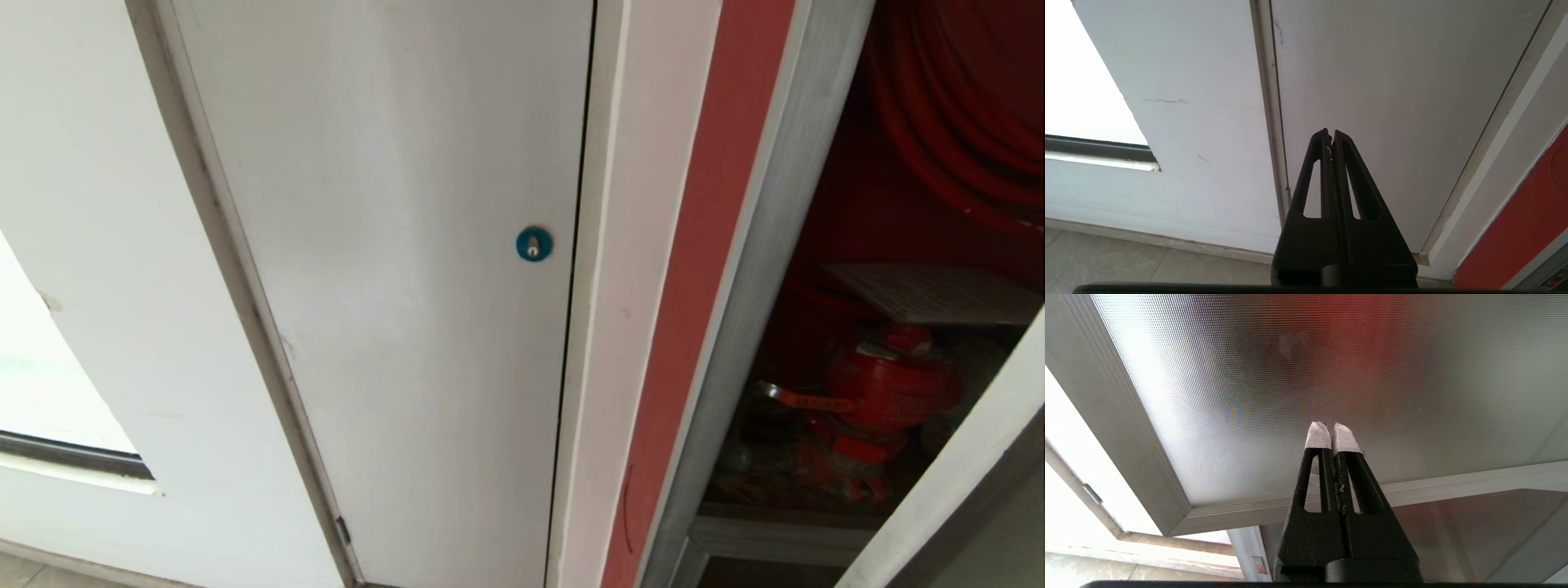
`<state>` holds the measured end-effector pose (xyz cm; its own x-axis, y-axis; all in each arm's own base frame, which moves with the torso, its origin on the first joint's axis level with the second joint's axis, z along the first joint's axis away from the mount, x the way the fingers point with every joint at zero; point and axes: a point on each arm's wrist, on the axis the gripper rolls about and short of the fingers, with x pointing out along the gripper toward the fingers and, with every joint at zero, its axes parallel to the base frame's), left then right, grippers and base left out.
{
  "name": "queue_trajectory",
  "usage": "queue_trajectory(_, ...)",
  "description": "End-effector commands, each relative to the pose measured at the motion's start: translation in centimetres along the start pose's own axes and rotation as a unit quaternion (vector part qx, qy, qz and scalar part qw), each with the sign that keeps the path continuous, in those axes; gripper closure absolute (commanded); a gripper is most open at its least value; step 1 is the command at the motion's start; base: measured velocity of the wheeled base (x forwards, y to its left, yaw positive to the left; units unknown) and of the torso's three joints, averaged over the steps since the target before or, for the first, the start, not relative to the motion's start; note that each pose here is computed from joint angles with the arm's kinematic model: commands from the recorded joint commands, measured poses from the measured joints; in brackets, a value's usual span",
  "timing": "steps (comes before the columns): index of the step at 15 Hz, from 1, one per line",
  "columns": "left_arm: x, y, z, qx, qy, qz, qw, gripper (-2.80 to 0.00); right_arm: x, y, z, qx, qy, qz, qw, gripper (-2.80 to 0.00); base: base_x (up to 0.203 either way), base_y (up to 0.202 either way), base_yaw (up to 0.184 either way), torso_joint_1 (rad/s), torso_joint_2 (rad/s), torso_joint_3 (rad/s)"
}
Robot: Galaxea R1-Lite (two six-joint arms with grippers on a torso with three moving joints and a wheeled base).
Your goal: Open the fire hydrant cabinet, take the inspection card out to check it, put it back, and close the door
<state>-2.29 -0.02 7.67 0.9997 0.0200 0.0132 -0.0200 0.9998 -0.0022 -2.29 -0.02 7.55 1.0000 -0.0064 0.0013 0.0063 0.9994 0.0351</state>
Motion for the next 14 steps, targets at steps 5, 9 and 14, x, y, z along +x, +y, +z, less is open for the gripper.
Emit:
queue_trajectory(5,0.05,0.0,-0.16,0.0,0.004,0.0,1.0,0.0,0.0,0.0,0.0,0.0,0.0,0.0,1.0,0.0,0.0,0.0,0.0,0.0,0.0,0.0)
queue_trajectory(9,0.05,0.0,-0.17,0.0,0.003,0.001,1.0,0.0,0.0,0.0,0.0,-0.001,0.0,0.0,1.0,0.0,0.0,0.0,0.0,0.0,0.0,0.0)
queue_trajectory(14,0.05,0.0,-0.16,0.0,0.004,0.0,1.0,0.0,0.0,0.0,0.02,-0.001,-0.001,0.0,1.0,0.0,0.0,0.0,0.0,0.0,0.0,0.0)
